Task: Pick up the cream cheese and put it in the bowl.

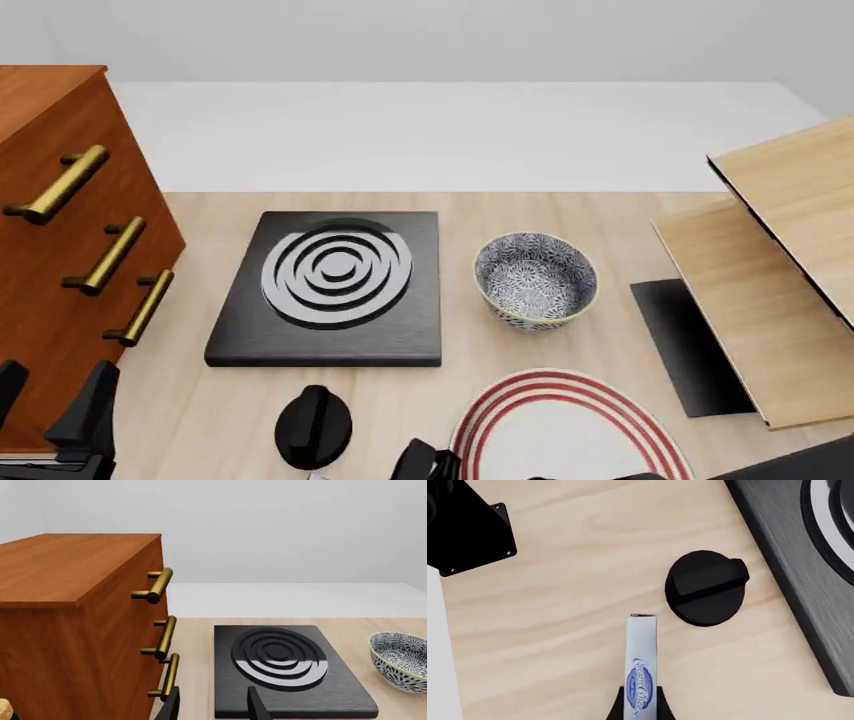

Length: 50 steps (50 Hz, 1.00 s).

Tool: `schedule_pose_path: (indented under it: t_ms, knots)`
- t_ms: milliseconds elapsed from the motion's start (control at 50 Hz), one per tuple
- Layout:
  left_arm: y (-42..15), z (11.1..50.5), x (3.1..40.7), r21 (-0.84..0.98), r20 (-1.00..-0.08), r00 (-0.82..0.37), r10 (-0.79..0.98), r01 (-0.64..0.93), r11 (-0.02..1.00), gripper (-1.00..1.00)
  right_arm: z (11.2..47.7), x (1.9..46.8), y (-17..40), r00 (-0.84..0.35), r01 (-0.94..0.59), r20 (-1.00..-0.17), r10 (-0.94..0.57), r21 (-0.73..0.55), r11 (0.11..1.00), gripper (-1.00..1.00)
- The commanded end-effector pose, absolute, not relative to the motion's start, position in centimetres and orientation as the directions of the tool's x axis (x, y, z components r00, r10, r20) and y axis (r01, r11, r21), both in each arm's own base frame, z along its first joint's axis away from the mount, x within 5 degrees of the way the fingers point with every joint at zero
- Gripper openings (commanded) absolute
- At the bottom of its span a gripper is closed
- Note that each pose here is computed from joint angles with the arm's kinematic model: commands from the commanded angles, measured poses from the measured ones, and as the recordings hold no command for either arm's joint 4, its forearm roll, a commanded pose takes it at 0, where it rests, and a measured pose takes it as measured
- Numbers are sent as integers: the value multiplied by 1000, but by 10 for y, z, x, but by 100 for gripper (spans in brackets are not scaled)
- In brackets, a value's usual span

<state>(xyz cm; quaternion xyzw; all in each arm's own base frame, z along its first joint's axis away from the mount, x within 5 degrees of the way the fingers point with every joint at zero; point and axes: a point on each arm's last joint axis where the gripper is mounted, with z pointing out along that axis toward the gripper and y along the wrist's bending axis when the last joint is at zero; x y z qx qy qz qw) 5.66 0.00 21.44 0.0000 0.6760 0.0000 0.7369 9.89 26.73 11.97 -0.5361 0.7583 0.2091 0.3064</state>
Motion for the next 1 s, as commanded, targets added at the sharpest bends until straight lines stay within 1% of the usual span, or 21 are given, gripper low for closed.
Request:
schedule_pose_path:
  t_ms: [20,100,260,420,700,820,1000]
  knots:
    - [0,214,57,0,-996,86,0,0,1000,100,120,99,267,-230,-943,-686,-690,-16,331,-100]
    - [0,214,57,0,-996,86,0,0,1000,100,123,99,267,-225,-945,-688,-690,-19,327,-100]
    - [0,214,57,0,-996,86,0,0,1000,100,142,98,266,-196,-950,-707,-680,-36,311,-100]
    - [0,214,57,0,-996,86,0,0,1000,100,173,97,260,-153,-954,-740,-655,-64,294,-100]
    - [0,214,57,0,-996,86,0,0,1000,100,197,94,256,-111,-958,-762,-638,-89,273,-100]
    - [0,214,57,0,-996,86,0,0,1000,100,216,100,241,-92,-949,-780,-618,-119,293,-100]
    - [0,214,57,0,-996,86,0,0,1000,100,241,110,208,-94,-919,-807,-583,-155,362,-100]
